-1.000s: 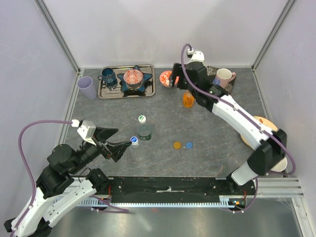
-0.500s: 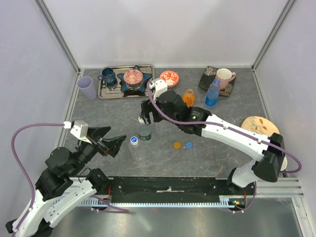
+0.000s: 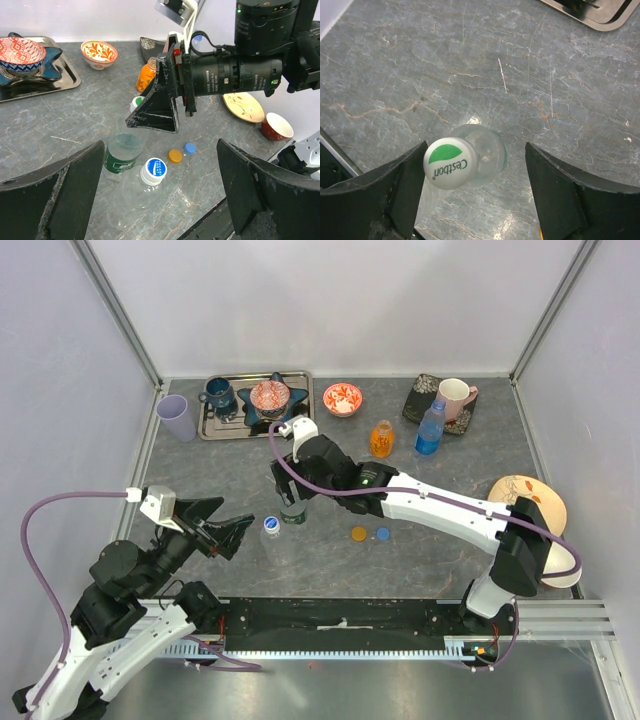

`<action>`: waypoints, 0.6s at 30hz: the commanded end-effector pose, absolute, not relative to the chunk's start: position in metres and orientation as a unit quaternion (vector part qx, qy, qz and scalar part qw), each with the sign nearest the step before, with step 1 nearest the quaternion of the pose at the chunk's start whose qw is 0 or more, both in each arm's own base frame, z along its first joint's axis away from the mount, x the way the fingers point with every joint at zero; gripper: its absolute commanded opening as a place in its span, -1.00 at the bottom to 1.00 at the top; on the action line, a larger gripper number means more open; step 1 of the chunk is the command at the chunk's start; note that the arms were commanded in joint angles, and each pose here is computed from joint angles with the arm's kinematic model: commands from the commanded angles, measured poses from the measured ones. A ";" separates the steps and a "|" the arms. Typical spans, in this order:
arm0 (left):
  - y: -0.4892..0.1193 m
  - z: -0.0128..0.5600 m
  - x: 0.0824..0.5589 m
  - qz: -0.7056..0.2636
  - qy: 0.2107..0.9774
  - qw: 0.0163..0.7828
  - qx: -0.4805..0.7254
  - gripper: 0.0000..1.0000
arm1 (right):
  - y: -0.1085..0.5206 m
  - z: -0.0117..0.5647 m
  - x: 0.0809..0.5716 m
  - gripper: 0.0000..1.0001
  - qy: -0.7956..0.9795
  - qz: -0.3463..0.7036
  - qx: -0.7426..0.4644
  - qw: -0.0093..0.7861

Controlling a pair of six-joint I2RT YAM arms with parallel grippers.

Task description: Unscrew the bottle caps

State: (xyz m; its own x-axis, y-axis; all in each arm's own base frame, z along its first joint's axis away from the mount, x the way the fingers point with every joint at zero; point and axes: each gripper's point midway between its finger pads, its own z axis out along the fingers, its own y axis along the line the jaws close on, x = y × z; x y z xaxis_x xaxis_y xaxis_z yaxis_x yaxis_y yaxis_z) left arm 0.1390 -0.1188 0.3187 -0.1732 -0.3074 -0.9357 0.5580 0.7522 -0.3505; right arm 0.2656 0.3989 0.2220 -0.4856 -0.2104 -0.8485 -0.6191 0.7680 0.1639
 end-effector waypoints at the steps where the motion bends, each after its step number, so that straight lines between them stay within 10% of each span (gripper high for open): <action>1: -0.117 0.319 0.139 -0.349 0.684 0.636 0.071 0.98 | 0.409 0.238 0.273 0.64 0.818 0.240 -0.238 0.465; 18: -0.119 0.320 0.143 -0.342 0.684 0.639 0.077 0.98 | 0.379 0.272 0.272 -0.27 0.804 0.229 -0.213 0.506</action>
